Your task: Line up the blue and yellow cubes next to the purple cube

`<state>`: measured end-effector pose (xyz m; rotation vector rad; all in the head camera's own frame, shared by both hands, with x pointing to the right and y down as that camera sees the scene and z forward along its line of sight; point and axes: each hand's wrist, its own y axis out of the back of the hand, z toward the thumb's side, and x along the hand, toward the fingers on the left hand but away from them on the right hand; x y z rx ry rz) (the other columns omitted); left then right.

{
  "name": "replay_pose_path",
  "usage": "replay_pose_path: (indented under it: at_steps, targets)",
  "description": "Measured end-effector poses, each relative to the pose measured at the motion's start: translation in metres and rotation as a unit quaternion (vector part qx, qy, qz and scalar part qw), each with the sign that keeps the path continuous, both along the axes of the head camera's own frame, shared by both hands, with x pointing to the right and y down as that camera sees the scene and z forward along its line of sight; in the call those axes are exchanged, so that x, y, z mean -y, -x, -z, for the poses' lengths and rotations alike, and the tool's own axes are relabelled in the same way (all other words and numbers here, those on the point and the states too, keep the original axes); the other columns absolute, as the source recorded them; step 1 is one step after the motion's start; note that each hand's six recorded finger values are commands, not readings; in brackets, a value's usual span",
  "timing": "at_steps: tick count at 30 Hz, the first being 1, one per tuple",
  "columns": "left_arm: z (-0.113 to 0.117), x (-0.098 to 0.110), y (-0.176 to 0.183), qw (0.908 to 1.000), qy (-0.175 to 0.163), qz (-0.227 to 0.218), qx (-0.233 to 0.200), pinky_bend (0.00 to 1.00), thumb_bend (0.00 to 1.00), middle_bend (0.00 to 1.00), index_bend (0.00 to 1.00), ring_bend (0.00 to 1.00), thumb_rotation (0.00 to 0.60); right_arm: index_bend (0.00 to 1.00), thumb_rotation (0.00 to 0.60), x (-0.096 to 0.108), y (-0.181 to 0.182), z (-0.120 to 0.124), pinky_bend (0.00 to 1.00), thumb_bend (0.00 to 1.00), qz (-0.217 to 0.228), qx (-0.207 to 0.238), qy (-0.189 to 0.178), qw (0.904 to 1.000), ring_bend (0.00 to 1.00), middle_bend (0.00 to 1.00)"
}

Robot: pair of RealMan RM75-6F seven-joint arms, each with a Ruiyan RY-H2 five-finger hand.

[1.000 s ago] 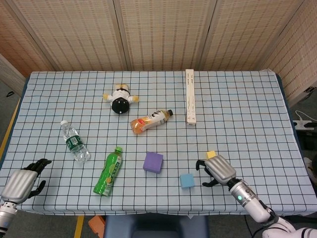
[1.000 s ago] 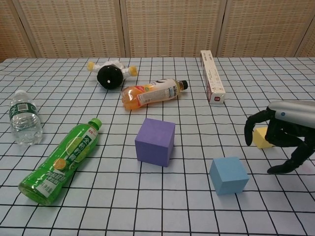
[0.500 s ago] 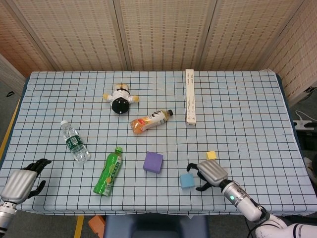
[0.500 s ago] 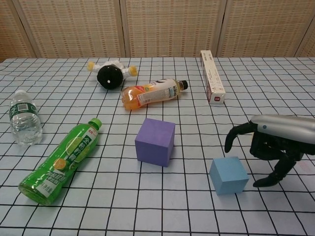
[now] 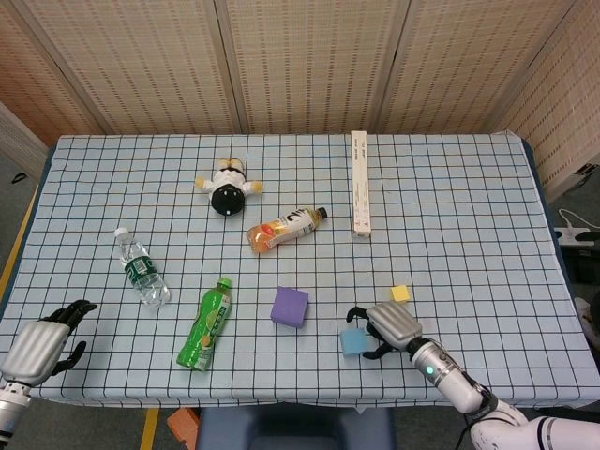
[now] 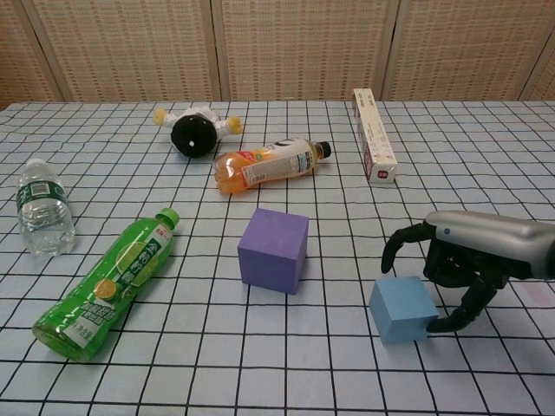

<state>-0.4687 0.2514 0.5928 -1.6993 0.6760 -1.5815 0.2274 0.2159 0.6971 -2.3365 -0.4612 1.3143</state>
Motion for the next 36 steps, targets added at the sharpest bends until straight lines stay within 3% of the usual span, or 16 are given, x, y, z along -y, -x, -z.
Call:
replay_pose_path:
  at_steps: [8, 18, 36]
  targets:
    - [0.0, 0.0, 0.0, 1.0, 0.0, 0.001, -0.002, 0.53, 0.44, 0.17, 0.2, 0.29, 0.6, 0.35, 0.6, -0.001, 0.002, -0.006, 1.0, 0.0, -0.004, 0.004, 0.002, 1.0, 0.83, 0.92]
    - [0.0, 0.0, 0.0, 1.0, 0.001, 0.0, -0.003, 0.53, 0.44, 0.17, 0.2, 0.29, 0.6, 0.49, 0.6, 0.0, 0.002, -0.013, 1.0, 0.0, -0.03, 0.019, 0.004, 0.9994, 0.85, 0.94]
    - [-0.001, -0.001, -0.001, 1.0, 0.004, -0.003, 0.001, 0.53, 0.44, 0.17, 0.2, 0.29, 0.6, 0.54, 0.6, 0.021, 0.009, -0.021, 1.0, 0.0, -0.083, 0.04, -0.057, 0.9942, 0.86, 0.95]
